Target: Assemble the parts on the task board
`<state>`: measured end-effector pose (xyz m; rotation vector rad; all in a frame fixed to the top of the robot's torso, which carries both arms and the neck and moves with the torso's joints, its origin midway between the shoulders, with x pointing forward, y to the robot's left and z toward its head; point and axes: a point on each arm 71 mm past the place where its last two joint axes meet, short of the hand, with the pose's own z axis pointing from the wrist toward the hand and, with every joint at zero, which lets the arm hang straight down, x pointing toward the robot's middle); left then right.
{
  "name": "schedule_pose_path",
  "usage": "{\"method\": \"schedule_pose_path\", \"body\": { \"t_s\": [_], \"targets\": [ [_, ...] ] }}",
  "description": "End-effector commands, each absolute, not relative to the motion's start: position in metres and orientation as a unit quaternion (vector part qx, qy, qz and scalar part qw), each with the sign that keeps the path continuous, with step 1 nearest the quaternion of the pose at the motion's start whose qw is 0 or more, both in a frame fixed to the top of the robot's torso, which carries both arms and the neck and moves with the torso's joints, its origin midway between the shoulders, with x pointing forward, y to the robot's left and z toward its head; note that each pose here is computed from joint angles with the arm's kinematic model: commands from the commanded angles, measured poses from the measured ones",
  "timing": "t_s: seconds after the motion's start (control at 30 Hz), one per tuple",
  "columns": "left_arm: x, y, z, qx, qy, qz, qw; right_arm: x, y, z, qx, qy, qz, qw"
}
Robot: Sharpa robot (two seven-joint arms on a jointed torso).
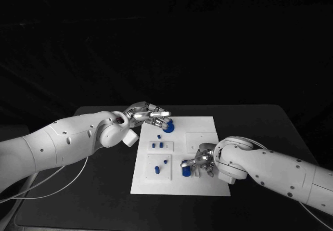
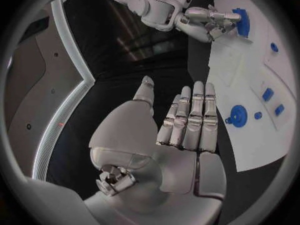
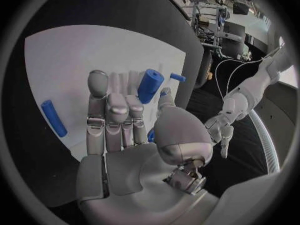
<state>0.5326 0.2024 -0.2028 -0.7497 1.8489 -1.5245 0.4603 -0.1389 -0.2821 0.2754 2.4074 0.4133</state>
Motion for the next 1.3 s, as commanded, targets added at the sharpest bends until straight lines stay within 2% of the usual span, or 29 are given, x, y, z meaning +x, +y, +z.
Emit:
{"method": "schedule_pose_path", "body": {
  "t_s": [0.03, 0.57, 1.3],
  "targets": [
    [0.532, 0.201, -0.202, -0.28, 0.701, -0.582, 0.301, 0.458, -0.14, -0.281, 0.098, 0.919, 0.169, 0.342],
    [0.532, 0.202, -0.203, -0.279, 0.702, -0.582, 0.301, 0.445, -0.152, -0.271, 0.086, 0.917, 0.193, 0.339],
    [0.532, 0.202, -0.204, -0.279, 0.704, -0.581, 0.299, 0.438, -0.146, -0.275, 0.056, 0.927, 0.203, 0.312]
  ]
}}
